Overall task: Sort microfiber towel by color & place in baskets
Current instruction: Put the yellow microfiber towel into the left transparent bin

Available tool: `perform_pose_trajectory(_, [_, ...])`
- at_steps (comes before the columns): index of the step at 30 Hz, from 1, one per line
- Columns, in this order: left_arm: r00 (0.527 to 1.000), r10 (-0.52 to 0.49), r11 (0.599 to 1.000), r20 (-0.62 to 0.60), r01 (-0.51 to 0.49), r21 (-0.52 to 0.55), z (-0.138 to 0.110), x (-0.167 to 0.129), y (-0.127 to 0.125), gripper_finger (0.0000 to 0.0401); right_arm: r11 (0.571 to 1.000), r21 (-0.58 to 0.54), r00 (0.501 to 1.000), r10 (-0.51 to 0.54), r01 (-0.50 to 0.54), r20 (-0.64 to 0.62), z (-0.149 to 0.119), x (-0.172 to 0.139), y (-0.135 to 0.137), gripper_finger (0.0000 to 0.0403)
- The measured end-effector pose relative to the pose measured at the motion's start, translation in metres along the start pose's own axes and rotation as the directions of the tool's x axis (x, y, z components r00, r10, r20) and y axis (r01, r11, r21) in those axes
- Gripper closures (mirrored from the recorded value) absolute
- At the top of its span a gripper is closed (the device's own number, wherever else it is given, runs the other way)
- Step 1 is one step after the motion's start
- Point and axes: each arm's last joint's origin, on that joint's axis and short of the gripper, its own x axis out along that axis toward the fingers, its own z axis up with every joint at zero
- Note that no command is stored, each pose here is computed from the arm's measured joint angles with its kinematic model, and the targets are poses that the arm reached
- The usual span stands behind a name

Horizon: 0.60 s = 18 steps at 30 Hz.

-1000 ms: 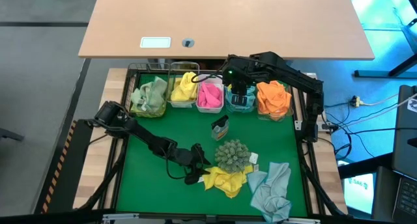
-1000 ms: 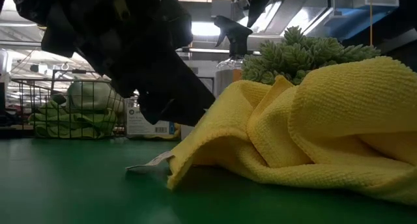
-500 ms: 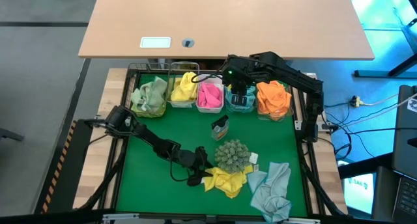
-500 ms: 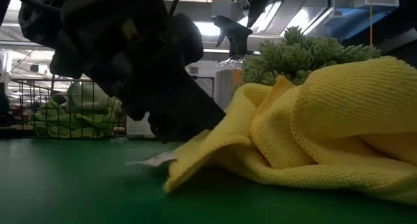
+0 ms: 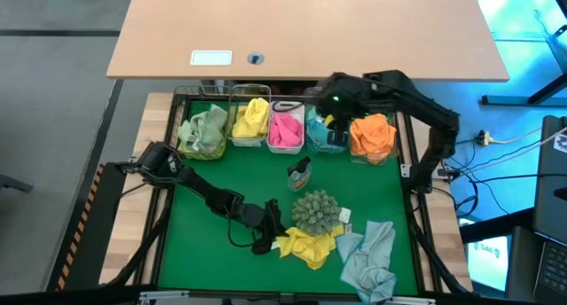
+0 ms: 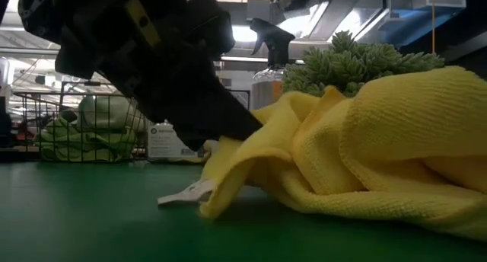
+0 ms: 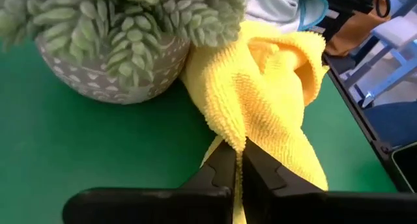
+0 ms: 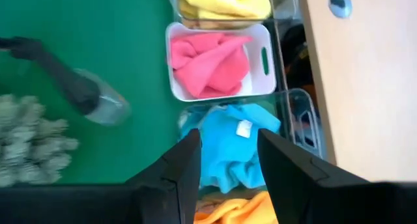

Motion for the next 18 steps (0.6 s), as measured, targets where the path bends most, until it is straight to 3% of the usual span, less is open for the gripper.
perform_pose_trajectory(9, [0.999, 0.03, 1.0, -0.037, -0.03, 0.005, 0.021, -0.024, -0.007, 0.0399, 0.997, -0.062, 0.991, 0.05, -0.042, 0.127, -0.018, -0.05, 0.03, 0.0253])
perform_pose_trajectory(13, [0.999, 0.037, 0.999, -0.009, -0.037, 0.006, 0.041, -0.044, -0.014, 0.04, 0.993, -0.097, 0.991, 0.082, -0.072, 0.103, -0.031, -0.054, 0.046, 0.0253])
perform_pose_trajectory(18, [0.994, 0.051, 0.999, 0.096, -0.052, 0.015, 0.07, -0.076, -0.023, 0.04, 0.996, -0.086, 0.997, 0.035, -0.029, 0.064, -0.053, -0.04, 0.063, 0.0253])
